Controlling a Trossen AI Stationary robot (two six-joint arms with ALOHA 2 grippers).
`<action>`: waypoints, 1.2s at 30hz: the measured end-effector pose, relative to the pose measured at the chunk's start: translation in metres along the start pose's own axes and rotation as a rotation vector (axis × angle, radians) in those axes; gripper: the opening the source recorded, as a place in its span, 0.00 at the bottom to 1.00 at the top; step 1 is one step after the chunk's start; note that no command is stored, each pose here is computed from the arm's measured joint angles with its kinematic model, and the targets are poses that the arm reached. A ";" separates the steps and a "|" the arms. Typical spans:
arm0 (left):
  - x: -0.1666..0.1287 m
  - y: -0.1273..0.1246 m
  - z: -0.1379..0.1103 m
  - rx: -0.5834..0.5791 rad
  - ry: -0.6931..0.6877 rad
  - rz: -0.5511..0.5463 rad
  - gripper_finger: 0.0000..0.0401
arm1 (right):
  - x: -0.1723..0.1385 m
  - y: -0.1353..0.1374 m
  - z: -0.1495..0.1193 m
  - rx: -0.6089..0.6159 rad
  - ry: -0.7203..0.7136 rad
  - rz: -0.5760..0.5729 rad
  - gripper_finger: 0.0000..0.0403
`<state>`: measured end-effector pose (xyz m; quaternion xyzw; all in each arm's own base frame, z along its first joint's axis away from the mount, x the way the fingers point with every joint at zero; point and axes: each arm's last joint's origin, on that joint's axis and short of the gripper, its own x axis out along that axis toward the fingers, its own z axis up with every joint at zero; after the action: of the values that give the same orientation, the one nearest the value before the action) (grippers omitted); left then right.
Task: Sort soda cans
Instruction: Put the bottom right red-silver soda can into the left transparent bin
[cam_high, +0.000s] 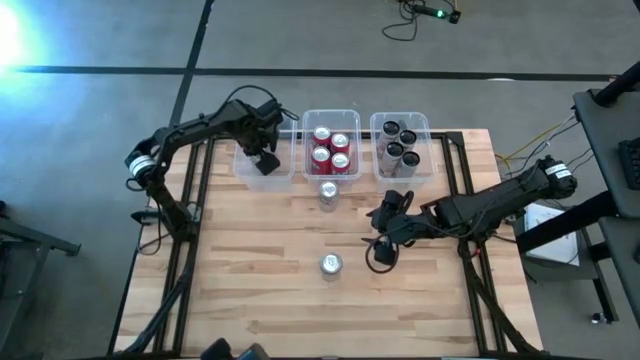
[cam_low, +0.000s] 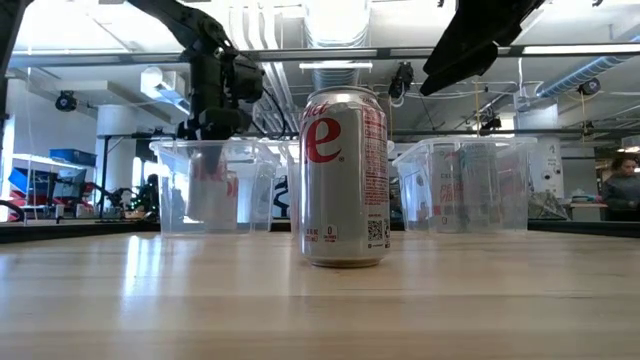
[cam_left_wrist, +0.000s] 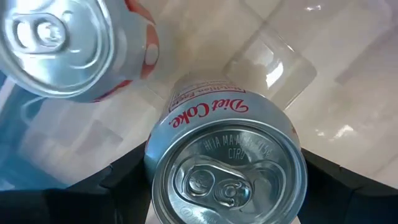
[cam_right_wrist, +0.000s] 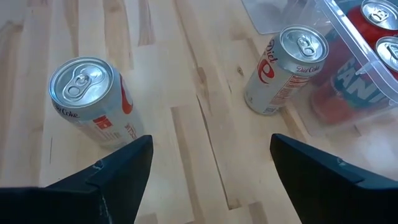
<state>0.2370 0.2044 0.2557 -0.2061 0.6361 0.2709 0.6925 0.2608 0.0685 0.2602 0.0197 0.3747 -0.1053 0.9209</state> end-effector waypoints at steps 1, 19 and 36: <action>0.003 0.000 -0.001 0.000 0.004 0.000 0.70 | 0.000 0.000 0.000 0.000 0.000 0.000 0.79; 0.023 -0.001 -0.005 0.162 -0.002 0.002 0.70 | 0.000 0.000 0.000 0.018 -0.001 0.000 0.80; 0.023 -0.001 -0.006 0.181 0.008 0.005 0.89 | 0.000 0.000 0.000 0.027 -0.003 0.000 0.79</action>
<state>0.2341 0.2025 0.2322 -0.1421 0.6612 0.2129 0.7052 0.2612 0.0685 0.2603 0.0320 0.3717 -0.1103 0.9212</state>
